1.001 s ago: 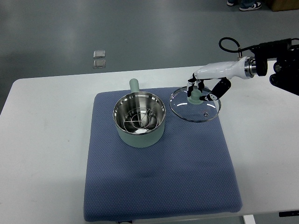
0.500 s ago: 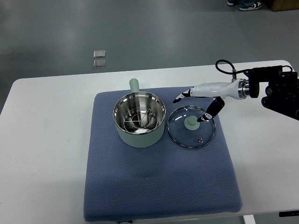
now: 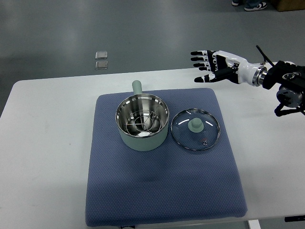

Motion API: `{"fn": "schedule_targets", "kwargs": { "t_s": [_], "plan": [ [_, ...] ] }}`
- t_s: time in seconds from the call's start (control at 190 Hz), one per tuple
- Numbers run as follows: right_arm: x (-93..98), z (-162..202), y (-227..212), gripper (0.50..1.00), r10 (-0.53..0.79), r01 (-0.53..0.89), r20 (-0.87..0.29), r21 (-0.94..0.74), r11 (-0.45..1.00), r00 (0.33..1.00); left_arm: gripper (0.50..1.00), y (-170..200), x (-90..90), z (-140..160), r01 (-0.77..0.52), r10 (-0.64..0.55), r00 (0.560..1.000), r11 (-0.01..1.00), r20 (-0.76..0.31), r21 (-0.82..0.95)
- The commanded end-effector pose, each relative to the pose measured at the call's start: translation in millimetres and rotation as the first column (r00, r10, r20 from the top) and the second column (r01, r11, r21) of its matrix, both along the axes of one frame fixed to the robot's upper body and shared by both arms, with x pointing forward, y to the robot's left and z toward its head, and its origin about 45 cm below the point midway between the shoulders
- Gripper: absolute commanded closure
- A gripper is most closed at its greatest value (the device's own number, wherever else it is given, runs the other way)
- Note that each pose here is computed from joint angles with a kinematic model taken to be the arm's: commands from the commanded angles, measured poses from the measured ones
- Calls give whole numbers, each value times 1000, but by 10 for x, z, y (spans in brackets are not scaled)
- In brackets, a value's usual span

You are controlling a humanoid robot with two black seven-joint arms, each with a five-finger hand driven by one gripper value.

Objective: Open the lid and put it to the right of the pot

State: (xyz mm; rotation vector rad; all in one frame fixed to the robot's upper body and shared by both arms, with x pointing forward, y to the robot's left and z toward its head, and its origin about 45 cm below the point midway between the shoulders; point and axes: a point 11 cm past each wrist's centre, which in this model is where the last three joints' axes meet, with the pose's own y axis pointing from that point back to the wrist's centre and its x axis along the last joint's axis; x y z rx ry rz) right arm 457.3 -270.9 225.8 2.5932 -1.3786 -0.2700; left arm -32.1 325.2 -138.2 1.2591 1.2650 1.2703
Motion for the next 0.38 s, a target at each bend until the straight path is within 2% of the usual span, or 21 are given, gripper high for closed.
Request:
{"fn": "schedule_targets", "kwargs": {
  "t_s": [0.0,0.205,0.379],
  "plan": [
    [-48,-205,97,568,-70,94,-134,181,979,988,500,0,1,0,0,0,1000,1000,0,0],
    [-67,-355,145,568,-157,210,-194,295,932,968,500,0,1,0,0,0,1000,1000,0,0],
    [-70,-379,259,568,-153,217,-201,349,912,967,500,5,1,0,0,0,1000,1000,0,2]
  ]
}}
